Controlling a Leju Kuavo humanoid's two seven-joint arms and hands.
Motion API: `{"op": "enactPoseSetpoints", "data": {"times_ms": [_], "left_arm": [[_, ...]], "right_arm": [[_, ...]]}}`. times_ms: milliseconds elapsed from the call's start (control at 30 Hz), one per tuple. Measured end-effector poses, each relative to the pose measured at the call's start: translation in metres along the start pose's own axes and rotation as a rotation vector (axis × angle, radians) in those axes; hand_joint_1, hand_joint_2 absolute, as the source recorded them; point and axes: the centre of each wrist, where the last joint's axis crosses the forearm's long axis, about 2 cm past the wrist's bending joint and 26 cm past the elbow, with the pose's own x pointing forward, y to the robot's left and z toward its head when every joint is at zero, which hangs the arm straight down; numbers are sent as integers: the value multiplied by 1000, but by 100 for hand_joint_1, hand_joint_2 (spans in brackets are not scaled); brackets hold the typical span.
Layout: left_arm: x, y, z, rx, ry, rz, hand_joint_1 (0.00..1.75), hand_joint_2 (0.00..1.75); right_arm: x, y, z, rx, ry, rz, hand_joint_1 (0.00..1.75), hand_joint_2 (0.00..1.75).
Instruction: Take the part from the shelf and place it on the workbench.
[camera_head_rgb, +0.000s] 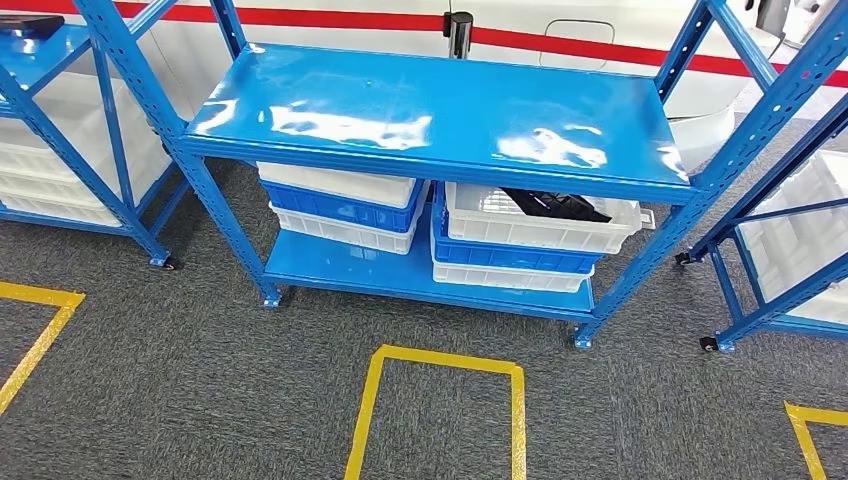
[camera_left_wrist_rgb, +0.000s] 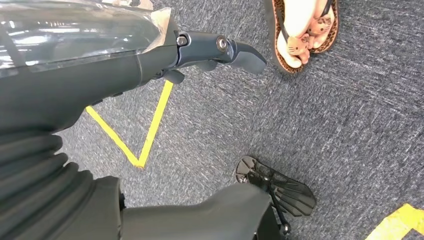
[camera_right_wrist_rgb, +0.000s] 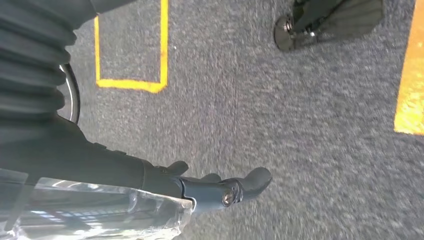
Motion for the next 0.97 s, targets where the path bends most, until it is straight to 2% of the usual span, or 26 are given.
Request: {"op": "enactPoseSetpoints", "data": {"times_ms": [500, 633, 967], "left_arm": [[-1, 23, -6, -96, -27, -129, 0, 175], [-2, 26, -6, -132, -30, -168, 0, 0], [-10, 29, -4, -232, -18, -257, 0, 0]], "right_arm": [[-14, -16, -5, 136, 18, -57, 0, 175], [-18, -20, -6, 175, 17, -59, 0, 0], [-25, -30, -7, 272, 12, -63, 0, 0]]}}
